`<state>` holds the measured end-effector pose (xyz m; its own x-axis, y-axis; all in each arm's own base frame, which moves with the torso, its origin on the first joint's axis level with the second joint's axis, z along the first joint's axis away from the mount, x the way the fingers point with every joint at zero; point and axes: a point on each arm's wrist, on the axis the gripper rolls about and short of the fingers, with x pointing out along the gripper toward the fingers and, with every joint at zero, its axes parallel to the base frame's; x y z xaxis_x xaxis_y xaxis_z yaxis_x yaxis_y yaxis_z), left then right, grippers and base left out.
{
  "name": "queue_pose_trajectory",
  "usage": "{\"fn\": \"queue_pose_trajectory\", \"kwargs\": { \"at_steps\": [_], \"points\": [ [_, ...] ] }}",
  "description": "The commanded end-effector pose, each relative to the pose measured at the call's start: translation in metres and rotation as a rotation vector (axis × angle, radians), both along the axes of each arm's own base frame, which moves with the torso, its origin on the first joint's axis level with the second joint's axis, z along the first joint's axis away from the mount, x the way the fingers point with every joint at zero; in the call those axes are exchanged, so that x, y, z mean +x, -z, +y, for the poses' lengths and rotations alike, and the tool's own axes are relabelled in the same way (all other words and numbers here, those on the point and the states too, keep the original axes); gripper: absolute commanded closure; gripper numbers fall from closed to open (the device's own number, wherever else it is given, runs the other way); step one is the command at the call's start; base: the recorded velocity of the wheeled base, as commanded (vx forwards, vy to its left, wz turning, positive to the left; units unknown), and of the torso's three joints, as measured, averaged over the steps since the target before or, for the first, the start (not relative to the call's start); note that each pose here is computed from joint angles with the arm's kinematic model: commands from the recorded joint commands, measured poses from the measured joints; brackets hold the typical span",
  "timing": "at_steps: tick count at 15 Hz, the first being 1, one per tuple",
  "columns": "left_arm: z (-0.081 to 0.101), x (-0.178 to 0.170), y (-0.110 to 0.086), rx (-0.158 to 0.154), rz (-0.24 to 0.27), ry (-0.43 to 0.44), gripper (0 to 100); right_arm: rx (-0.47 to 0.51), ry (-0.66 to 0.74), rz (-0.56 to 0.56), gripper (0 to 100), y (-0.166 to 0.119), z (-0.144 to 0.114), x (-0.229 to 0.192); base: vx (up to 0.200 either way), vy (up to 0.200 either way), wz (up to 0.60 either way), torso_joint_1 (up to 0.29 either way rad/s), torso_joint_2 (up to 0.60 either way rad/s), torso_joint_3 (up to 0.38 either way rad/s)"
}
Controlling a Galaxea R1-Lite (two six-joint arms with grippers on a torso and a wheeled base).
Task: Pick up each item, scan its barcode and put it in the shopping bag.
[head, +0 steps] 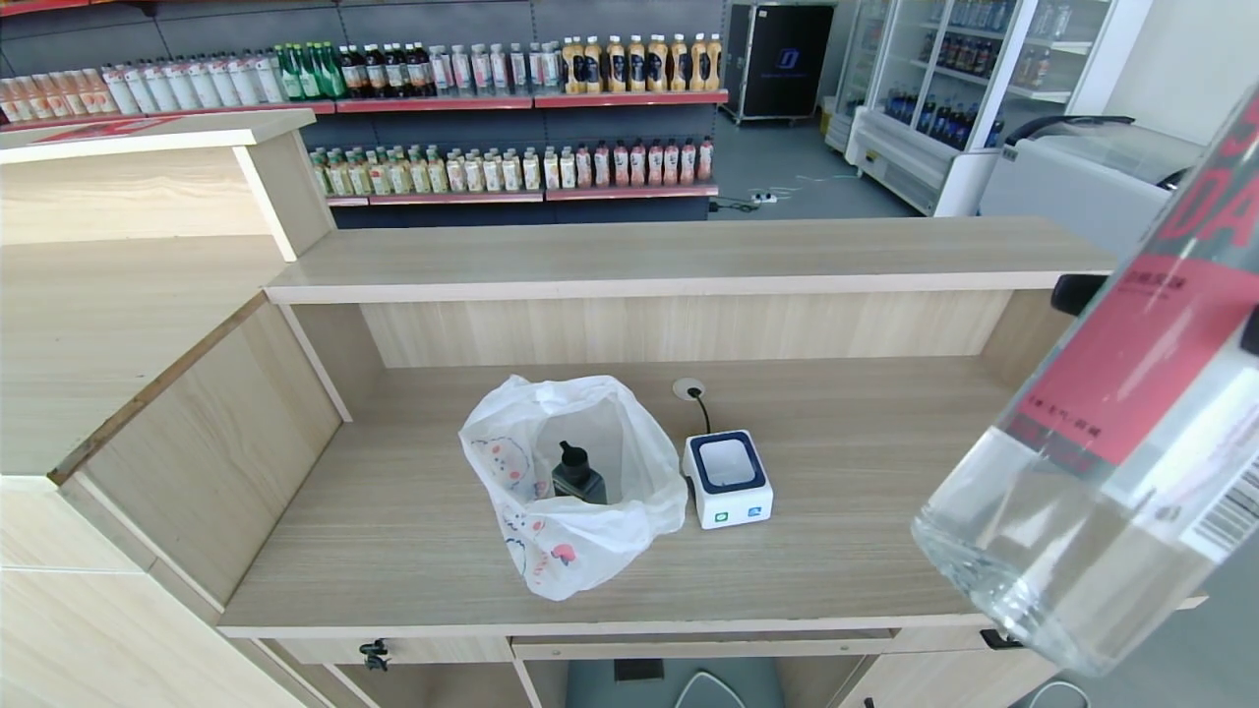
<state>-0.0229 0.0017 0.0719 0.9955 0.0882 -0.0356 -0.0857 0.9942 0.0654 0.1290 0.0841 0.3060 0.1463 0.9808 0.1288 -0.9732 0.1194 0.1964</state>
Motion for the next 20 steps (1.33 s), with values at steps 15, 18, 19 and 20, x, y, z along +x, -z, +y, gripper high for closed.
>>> {"fn": "queue_pose_trajectory", "kwargs": {
  "at_steps": [15, 18, 19, 20],
  "points": [
    [0.0, 0.0, 0.0, 0.0, 0.0, -0.001, 0, -0.01, -0.125, 0.031, 100, 0.005, 0.015, -0.01, 0.0, 0.0, 0.0, 0.0, 0.0, 0.0],
    [0.0, 0.0, 0.0, 0.0, 0.0, -0.001, 0, -0.012, -0.123, 0.035, 100, 0.007, 0.014, -0.011, 0.0, 0.0, 0.0, 0.0, 0.0, 0.0],
    [0.0, 0.0, 0.0, 0.0, 0.0, -0.001, 0, -0.01, -0.12, 0.034, 100, 0.007, 0.014, -0.012, 0.0, 0.0, 0.0, 0.0, 0.0, 0.0],
    [0.0, 0.0, 0.0, 0.0, 0.0, -0.001, 0, -0.01, -0.12, 0.034, 100, 0.007, 0.014, -0.012, 0.0, 0.0, 0.0, 0.0, 0.0, 0.0]
  ]
}}
